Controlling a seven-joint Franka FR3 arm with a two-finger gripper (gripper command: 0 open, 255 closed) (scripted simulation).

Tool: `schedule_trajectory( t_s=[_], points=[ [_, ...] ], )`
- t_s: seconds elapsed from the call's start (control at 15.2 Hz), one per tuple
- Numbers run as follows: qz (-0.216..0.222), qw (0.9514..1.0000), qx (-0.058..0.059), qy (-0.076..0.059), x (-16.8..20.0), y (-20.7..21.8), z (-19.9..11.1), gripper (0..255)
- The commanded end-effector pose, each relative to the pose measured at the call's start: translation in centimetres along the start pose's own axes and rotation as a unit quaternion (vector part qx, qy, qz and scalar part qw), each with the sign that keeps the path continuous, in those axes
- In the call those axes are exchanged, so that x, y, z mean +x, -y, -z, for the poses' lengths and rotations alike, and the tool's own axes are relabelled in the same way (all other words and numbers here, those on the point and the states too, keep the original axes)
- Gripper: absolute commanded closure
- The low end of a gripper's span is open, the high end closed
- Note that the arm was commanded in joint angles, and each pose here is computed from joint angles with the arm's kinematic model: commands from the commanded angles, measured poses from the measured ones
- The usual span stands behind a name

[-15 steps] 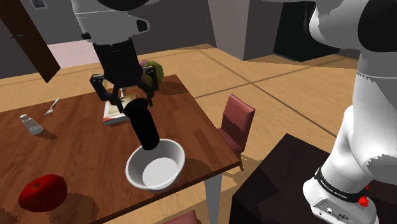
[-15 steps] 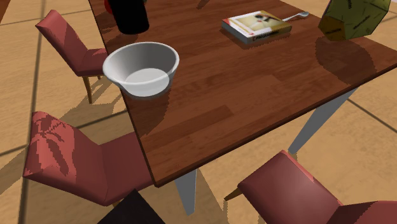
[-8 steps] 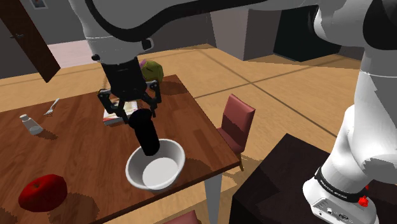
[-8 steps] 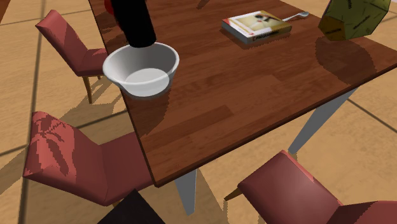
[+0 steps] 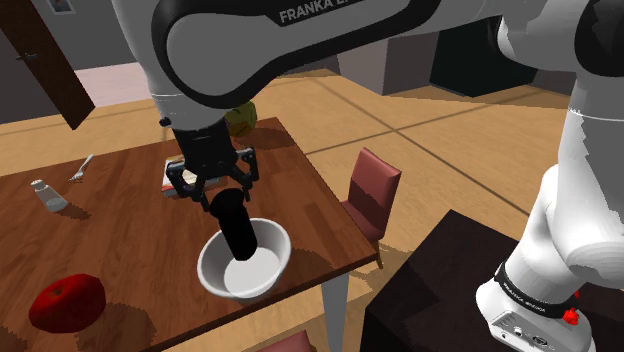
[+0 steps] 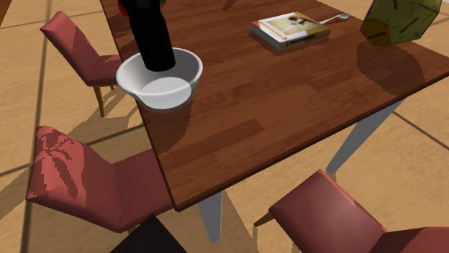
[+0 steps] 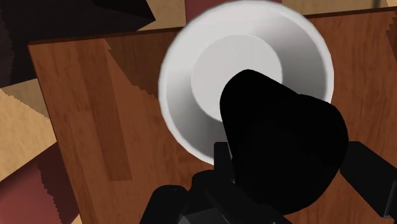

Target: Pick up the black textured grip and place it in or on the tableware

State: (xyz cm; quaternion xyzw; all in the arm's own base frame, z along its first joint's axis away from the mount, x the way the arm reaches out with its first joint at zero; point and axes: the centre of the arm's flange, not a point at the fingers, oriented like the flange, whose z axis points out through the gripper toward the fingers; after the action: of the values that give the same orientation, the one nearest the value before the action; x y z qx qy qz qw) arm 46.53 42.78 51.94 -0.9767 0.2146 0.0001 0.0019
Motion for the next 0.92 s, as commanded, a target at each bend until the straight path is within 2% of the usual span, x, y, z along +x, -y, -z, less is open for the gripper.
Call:
schedule_trajectory(
  t_s=[0.0,0.53,0.59,0.86],
  points=[
    [0.0,1.0,0.001,0.0,0.09,0.06,-1.03,255],
    [0.0,1.0,0.001,0.0,0.09,0.06,-1.03,255],
    [0.0,1.0,0.001,0.0,0.09,0.06,-1.03,0],
    [0.0,1.0,0.001,0.0,0.1,0.07,-1.03,0]
  ],
)
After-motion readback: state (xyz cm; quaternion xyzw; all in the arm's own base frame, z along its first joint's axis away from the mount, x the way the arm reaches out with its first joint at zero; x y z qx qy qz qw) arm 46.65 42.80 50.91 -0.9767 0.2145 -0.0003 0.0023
